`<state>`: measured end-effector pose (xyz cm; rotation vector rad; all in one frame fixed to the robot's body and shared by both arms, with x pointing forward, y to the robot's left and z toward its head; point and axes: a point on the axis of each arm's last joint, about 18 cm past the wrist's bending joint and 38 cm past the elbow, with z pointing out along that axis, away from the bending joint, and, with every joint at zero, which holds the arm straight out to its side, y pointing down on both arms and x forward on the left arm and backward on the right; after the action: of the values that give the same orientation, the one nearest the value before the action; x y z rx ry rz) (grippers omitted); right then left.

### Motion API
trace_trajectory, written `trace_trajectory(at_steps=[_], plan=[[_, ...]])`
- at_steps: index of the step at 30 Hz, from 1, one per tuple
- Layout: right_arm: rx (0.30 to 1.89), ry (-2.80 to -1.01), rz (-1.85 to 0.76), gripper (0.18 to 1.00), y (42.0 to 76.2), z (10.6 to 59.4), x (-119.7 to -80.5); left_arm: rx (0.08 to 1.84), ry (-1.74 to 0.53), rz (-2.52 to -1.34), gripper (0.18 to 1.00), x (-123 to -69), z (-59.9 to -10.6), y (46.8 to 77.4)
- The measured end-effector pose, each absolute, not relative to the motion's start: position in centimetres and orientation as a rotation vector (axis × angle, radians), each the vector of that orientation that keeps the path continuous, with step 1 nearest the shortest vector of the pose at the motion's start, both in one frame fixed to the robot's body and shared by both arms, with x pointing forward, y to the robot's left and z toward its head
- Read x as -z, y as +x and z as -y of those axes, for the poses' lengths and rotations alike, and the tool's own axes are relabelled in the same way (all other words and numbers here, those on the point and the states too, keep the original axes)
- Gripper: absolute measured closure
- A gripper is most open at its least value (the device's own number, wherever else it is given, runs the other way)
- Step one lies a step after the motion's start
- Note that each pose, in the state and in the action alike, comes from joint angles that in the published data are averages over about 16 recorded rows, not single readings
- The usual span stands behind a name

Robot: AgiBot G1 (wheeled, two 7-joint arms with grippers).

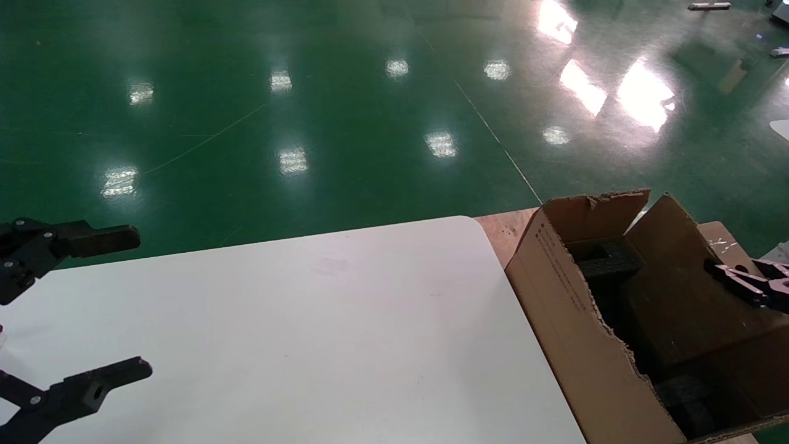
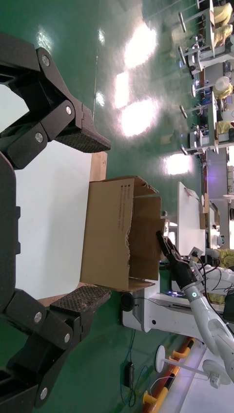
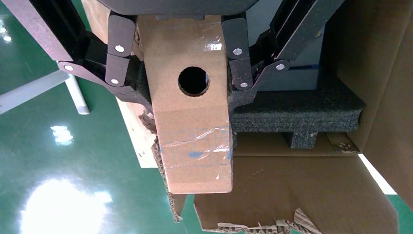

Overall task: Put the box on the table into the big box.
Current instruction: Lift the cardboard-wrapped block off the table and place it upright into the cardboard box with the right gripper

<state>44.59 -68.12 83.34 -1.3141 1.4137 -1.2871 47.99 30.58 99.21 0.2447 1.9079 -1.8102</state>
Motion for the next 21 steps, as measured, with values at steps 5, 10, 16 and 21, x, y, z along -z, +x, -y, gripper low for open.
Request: trace_trajectory(at_steps=[5, 10, 16, 21], plan=[[1.276, -1.314, -1.419, 0.713, 44.8, 68.1, -82.9, 1.810, 0.245, -1.908, 0.184, -99.2, -30.6, 48.0], [1.268, -1.317, -1.427, 0.713, 44.7, 68.2, -82.3, 1.810, 0.245, -1.908, 0.184, -99.2, -30.6, 48.0], [1.264, -1.324, -1.439, 0.713, 44.6, 68.3, -81.7, 1.810, 0.245, -1.908, 0.184, -99.2, -30.6, 48.0], [1.261, -1.334, -1.446, 0.713, 44.5, 68.4, -81.2, 1.810, 0.245, -1.908, 0.184, -99.2, -30.6, 48.0]])
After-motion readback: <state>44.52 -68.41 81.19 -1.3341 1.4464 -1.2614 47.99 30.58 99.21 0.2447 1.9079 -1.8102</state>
